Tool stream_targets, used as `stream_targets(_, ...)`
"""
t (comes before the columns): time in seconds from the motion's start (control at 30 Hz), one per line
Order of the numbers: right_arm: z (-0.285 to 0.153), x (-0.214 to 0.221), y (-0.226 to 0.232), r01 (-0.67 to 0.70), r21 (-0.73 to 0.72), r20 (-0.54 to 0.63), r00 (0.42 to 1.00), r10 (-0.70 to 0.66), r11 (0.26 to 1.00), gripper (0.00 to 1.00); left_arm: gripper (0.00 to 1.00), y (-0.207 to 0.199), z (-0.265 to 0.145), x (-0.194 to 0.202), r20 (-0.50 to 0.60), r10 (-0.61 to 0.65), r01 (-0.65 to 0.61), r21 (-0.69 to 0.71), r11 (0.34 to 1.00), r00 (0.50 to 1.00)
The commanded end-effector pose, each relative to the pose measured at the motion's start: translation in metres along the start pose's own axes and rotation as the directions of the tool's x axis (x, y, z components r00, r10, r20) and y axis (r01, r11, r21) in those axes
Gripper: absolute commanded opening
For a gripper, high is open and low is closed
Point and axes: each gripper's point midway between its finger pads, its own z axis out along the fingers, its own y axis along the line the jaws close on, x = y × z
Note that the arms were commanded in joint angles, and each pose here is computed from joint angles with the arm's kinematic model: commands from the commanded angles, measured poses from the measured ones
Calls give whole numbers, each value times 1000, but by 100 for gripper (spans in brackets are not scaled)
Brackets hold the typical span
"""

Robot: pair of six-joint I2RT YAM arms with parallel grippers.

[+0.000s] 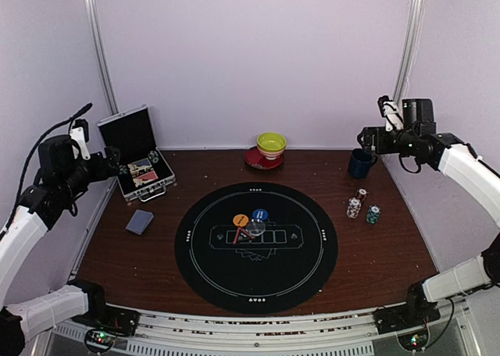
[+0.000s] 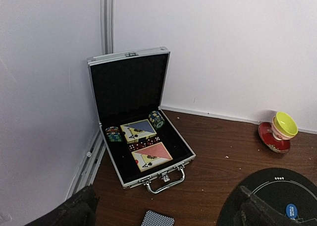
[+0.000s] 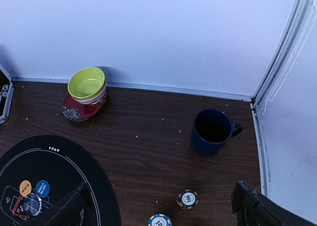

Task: Distribute texas hold em gaming equipment
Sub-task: Adjust the all-in button at the center of the board.

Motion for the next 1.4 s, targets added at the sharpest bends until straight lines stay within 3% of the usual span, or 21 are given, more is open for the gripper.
stream_targets(0.0,12,2,16,78,-2,-26,997,-78,997,100,98,-10,-3,-13,36,-61,59,71,996,997)
stream_targets(0.2,31,20,25,179,22,-100,979,-176,984,100,98,-18,-1,1,-10,-100,100,108,989,995)
stream_targets(0.37,38,19,38,177,-42,-135,974,-181,983,100,98,-13,-1,23,-62,-130,135,82,988,990)
stream_targets(0.53,66,17,49,162,-90,-238,954,-180,983,100,98,-31,-6,48,-144,-41,70,199,978,989)
stream_targets(0.67,91,31,54,160,-114,-321,928,-189,981,100,98,-23,-12,58,-131,1,20,162,987,991)
stream_targets(0.8,111,43,56,169,-130,-379,902,-207,977,100,98,-9,-22,58,-91,-83,92,99,991,992)
stream_targets(0.9,119,44,64,179,-172,-400,886,-234,969,100,98,-15,-30,57,-68,-141,149,147,978,988)
stream_targets(1.07,115,51,82,243,-250,-388,862,-327,937,100,98,-33,-32,62,-102,-83,106,251,962,991)
stream_targets(1.37,93,72,110,337,-372,-313,832,-459,865,100,98,-43,-49,51,-30,-70,76,333,940,997)
